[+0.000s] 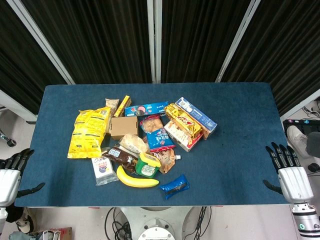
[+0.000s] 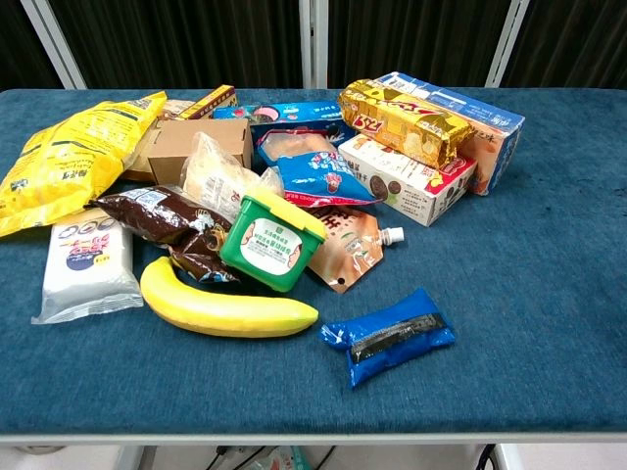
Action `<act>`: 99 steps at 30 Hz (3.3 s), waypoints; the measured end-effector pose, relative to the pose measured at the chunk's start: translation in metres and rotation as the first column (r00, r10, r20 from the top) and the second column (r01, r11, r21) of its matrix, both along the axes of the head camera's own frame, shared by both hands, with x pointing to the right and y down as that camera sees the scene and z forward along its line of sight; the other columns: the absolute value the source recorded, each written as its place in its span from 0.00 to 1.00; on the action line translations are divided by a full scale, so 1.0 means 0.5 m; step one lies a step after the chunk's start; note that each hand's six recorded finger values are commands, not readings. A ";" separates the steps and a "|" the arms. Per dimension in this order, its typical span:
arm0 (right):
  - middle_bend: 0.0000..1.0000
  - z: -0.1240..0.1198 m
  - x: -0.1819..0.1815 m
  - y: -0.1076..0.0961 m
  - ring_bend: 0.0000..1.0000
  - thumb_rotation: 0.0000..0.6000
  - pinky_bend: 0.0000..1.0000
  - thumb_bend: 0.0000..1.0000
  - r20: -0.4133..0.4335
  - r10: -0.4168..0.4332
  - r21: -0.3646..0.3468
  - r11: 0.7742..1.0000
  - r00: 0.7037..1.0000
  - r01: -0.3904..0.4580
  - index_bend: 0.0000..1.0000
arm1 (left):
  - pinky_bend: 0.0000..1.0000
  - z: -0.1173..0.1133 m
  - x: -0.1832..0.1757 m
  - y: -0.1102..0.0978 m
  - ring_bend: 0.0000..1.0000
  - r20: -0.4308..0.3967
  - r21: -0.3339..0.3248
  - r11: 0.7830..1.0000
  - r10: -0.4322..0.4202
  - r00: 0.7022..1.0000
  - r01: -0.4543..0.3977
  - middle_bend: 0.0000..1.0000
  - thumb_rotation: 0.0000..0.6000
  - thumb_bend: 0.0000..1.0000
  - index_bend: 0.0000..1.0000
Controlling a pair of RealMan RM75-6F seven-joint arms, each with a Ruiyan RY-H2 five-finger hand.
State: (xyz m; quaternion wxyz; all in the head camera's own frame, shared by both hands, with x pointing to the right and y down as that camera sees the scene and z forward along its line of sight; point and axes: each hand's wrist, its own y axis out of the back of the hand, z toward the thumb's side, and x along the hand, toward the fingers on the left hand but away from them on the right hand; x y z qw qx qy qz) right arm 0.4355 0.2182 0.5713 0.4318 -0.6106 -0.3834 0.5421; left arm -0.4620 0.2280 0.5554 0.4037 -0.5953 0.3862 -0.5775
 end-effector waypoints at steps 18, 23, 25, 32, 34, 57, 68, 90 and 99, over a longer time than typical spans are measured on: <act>0.00 0.025 -0.084 -0.013 0.00 1.00 0.00 0.00 0.045 -0.114 -0.045 0.992 0.992 0.116 0.00 | 0.27 -0.006 -0.008 0.006 0.13 0.003 0.008 1.000 -0.015 1.000 0.015 0.10 0.79 0.00 0.12; 0.00 0.031 -0.154 -0.009 0.00 1.00 0.00 0.00 0.071 -0.210 -0.066 0.974 0.975 0.215 0.00 | 0.27 -0.006 -0.011 0.007 0.13 0.005 0.008 1.000 -0.021 1.000 0.021 0.10 0.78 0.00 0.12; 0.00 0.034 -0.187 -0.005 0.00 1.00 0.00 0.00 0.073 -0.259 -0.075 0.961 0.963 0.265 0.00 | 0.27 -0.005 -0.011 0.008 0.13 0.004 0.006 1.000 -0.022 1.000 0.022 0.10 0.78 0.00 0.12; 0.00 0.065 -0.302 0.020 0.00 1.00 0.00 0.00 0.123 -0.387 -0.154 0.902 0.914 0.403 0.00 | 0.27 -0.004 -0.010 0.010 0.13 0.003 0.000 1.000 -0.021 1.000 0.021 0.10 0.79 0.00 0.12; 0.00 0.084 -0.336 0.029 0.00 1.00 0.00 0.00 0.148 -0.408 -0.186 0.883 0.901 0.431 0.00 | 0.27 -0.004 -0.011 0.011 0.13 0.004 0.000 1.000 -0.021 1.000 0.021 0.10 0.78 0.00 0.12; 0.14 0.233 -0.539 0.070 0.07 1.00 0.00 0.20 0.255 -0.420 -0.284 0.828 0.871 0.483 0.04 | 0.27 -0.002 -0.025 0.014 0.13 0.007 -0.005 0.999 -0.032 0.999 0.032 0.10 0.79 0.00 0.12; 0.33 0.255 -0.547 0.085 0.29 1.00 0.13 0.27 0.243 -0.419 -0.287 0.831 0.875 0.477 0.32 | 0.27 -0.001 -0.033 0.017 0.13 0.005 -0.007 0.999 -0.040 0.999 0.040 0.10 0.78 0.00 0.12; 0.53 0.200 -0.549 0.015 0.49 1.00 0.27 0.37 0.252 -0.363 -0.142 0.903 0.897 0.405 0.61 | 0.27 -0.001 -0.034 0.020 0.13 0.004 -0.007 0.999 -0.043 0.999 0.043 0.10 0.78 0.00 0.12; 0.53 0.118 -0.619 -0.152 0.50 1.00 0.27 0.42 0.323 -0.307 0.032 0.949 0.895 0.314 0.62 | 0.27 0.000 -0.032 0.019 0.13 0.001 -0.009 0.999 -0.043 0.999 0.043 0.10 0.78 0.00 0.12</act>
